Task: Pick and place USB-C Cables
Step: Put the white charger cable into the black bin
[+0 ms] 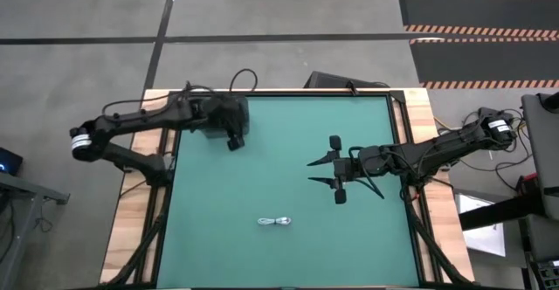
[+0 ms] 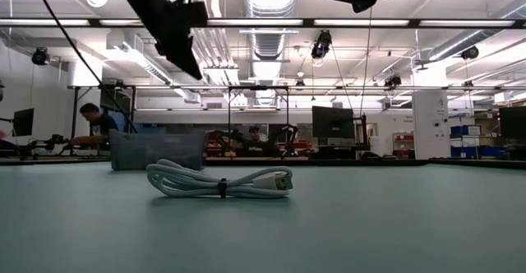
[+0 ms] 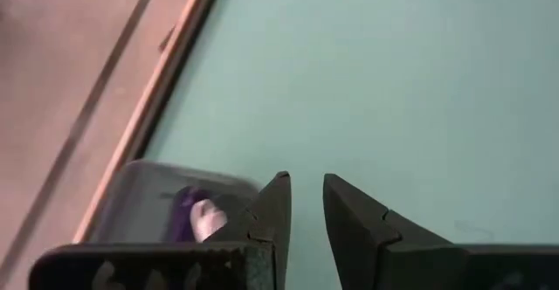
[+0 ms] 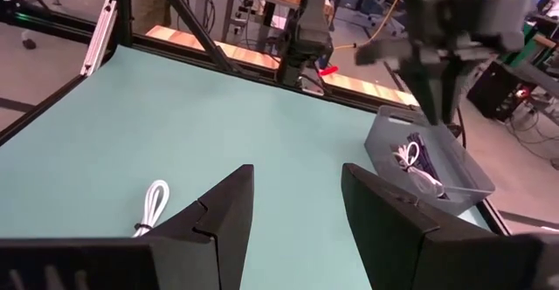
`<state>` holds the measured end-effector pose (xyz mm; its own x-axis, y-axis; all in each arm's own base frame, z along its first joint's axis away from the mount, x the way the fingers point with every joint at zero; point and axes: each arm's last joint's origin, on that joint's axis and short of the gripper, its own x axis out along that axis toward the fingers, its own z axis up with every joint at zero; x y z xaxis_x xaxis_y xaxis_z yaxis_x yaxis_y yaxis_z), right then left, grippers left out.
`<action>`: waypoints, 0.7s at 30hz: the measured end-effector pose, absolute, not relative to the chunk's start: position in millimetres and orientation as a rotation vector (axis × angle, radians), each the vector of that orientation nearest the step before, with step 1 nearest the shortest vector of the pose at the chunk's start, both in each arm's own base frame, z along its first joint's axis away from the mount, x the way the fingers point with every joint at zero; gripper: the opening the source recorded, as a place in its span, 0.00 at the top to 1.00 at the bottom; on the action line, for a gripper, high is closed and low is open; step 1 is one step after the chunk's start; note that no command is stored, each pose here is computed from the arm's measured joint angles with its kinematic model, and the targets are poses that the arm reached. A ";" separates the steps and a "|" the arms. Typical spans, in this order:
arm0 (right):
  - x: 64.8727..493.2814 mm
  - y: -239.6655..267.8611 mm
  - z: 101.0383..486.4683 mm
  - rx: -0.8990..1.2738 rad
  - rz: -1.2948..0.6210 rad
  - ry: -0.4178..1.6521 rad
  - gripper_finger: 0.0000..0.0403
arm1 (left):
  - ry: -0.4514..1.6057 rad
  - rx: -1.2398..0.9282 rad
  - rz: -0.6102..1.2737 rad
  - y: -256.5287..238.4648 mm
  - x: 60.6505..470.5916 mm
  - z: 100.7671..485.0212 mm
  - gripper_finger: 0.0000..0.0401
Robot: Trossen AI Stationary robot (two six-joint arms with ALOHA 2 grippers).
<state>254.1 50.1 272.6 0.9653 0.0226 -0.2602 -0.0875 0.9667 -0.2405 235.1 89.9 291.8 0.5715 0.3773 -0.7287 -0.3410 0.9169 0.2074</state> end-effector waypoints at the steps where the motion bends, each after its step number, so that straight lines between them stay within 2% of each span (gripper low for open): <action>1: 254.1 50.1 272.6 -0.255 0.056 0.259 0.59 | 0.853 0.039 0.405 83.0 236.2 293.4 0.86; 11: 254.9 50.3 275.9 -0.287 0.058 0.227 0.59 | 0.784 -0.068 0.236 13.6 251.5 295.3 0.86; 21: 256.2 50.6 282.2 -0.326 0.061 0.207 0.59 | 0.809 -0.178 0.097 -53.3 268.2 276.4 0.86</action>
<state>256.2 50.6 282.2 0.9770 0.0260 -0.2115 -0.0925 0.9458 -0.3112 268.2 -53.3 276.4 0.6866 0.0179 -0.7268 -0.1541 0.9806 -0.1214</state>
